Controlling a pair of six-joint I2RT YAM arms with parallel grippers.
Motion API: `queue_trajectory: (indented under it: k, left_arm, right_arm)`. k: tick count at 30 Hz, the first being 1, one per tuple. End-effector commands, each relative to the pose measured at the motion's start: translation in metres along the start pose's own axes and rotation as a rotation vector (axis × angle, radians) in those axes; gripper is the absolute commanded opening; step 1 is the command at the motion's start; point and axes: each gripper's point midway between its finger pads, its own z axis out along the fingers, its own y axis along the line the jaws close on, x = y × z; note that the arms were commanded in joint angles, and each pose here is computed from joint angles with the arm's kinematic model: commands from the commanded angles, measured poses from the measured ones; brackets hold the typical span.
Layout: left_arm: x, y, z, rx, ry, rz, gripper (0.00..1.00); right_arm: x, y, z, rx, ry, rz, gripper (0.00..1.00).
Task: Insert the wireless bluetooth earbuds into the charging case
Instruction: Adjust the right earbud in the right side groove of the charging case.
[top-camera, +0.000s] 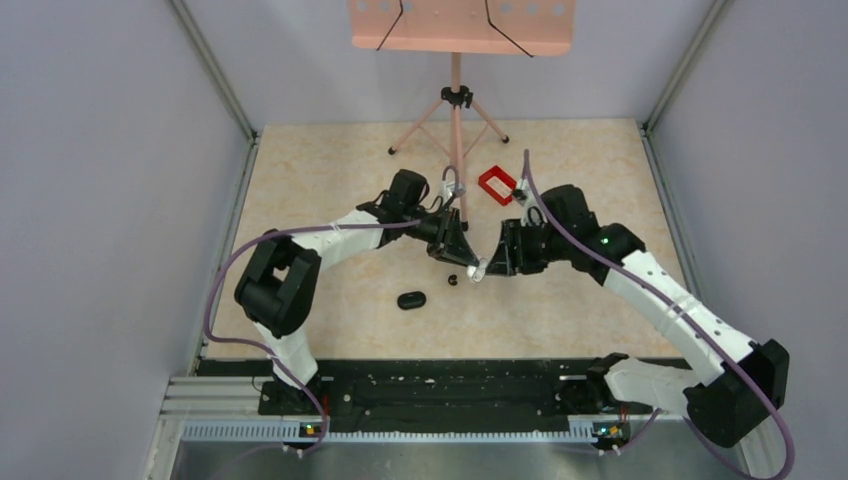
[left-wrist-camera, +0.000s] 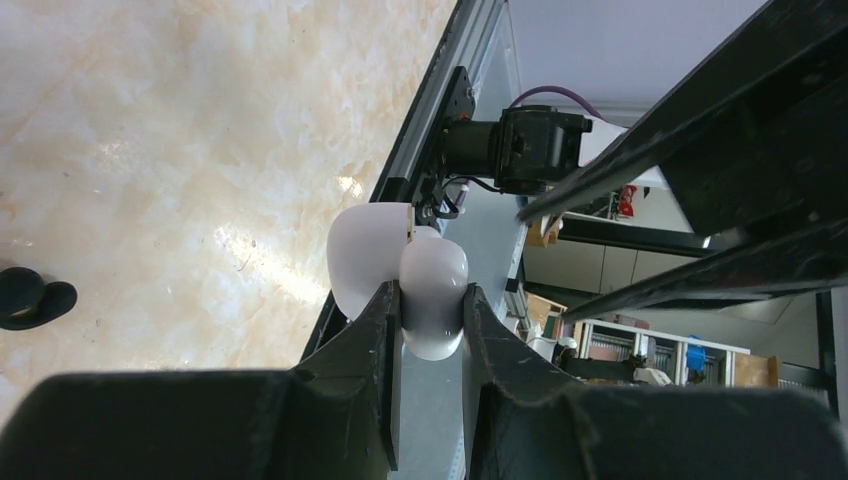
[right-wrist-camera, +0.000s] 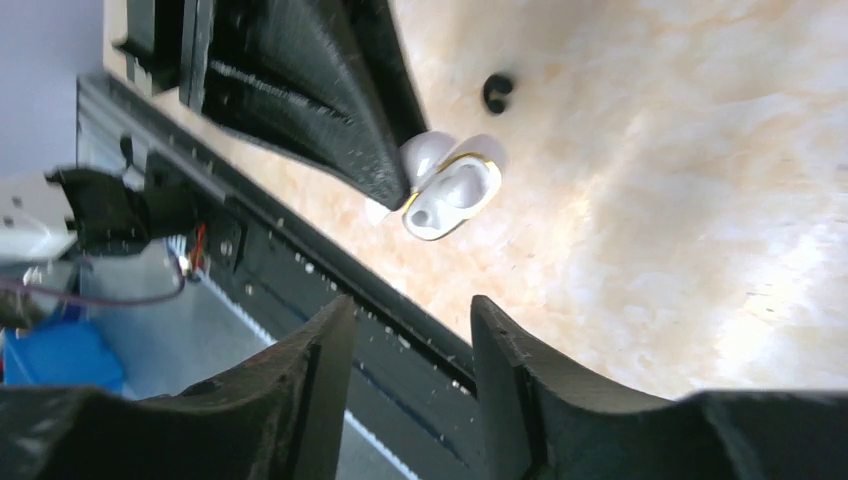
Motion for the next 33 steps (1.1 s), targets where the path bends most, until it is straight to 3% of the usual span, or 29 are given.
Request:
queue_trajectory:
  k: [1,7,10,14,19,26,33]
  left_arm:
    - [-0.011,-0.020,-0.014,0.021,-0.042,0.070,0.00]
    - [-0.021,-0.015,-0.047,-0.005,-0.118,0.056,0.00]
    - [-0.021,-0.025,-0.056,0.041,-0.131,0.064,0.00]
    - [-0.018,-0.039,-0.060,0.094,-0.115,0.085,0.00]
    - [-0.004,-0.048,-0.065,0.134,-0.029,0.155,0.00]
    - [0.013,-0.044,-0.073,0.088,0.078,0.233,0.00]
    - [0.011,-0.046,-0.075,0.080,0.092,0.264,0.00]
  right_arm:
    - [-0.037,-0.011,-0.027,0.072,-0.191,0.048,0.49]
    - [-0.046,-0.020,-0.022,0.072,-0.283,0.127,0.50]
    - [-0.046,-0.001,-0.007,-0.104,-0.325,0.159,0.51]
    - [-0.052,0.023,-0.005,-0.303,-0.409,0.172,0.60]
    - [-0.055,0.030,-0.013,-0.331,-0.444,0.111,0.74]
    - [-0.058,0.023,-0.019,-0.371,-0.427,0.091,0.75]
    - [-0.048,0.038,-0.021,-0.519,-0.398,0.009,0.72]
